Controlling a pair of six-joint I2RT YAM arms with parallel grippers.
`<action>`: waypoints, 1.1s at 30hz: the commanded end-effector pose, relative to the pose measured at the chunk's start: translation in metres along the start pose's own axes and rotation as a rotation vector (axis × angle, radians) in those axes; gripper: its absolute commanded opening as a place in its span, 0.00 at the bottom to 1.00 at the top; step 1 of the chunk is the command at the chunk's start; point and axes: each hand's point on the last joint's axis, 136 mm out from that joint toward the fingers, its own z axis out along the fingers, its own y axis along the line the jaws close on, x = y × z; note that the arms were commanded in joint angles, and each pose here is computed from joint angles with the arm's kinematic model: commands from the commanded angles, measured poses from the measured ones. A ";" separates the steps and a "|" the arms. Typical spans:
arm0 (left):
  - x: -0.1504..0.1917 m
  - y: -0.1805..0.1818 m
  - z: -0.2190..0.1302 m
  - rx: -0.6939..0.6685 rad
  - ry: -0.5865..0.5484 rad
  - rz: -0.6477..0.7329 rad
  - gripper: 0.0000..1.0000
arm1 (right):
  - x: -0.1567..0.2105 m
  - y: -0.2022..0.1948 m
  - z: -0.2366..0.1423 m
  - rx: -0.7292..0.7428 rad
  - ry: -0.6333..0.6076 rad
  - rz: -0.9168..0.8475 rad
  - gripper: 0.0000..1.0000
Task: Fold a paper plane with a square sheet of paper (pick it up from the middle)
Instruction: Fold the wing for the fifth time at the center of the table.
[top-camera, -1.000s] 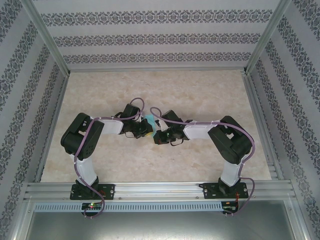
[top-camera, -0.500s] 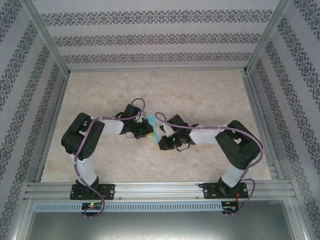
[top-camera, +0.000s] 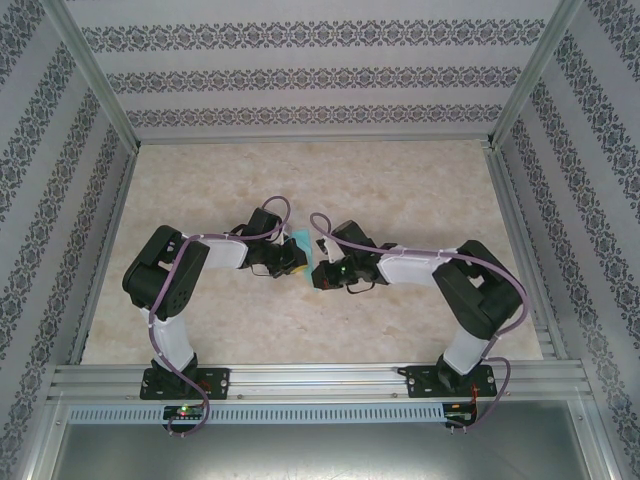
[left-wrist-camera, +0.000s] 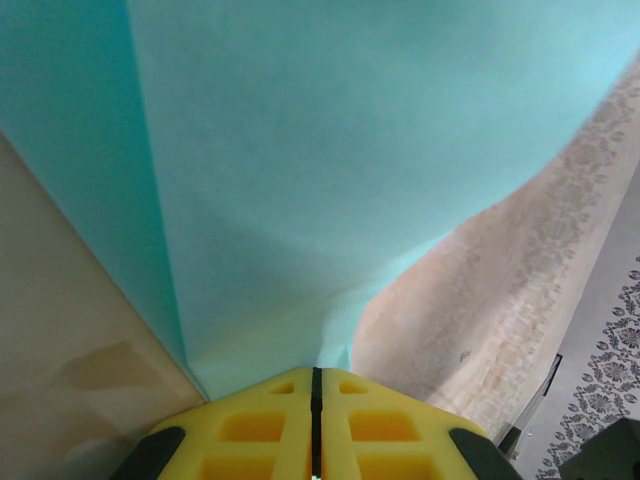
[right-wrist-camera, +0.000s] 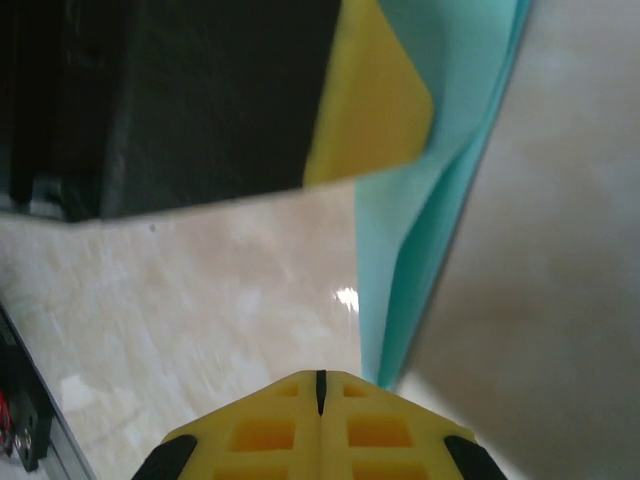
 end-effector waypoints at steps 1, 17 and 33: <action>-0.001 0.020 0.005 -0.067 -0.007 -0.034 0.12 | -0.007 0.002 0.012 0.006 -0.012 0.002 0.02; 0.002 -0.035 -0.017 0.105 -0.056 0.145 0.15 | 0.012 -0.035 0.020 0.130 0.030 0.055 0.00; 0.022 -0.015 -0.001 0.058 -0.013 0.144 0.08 | 0.016 -0.038 0.023 0.127 0.047 0.079 0.00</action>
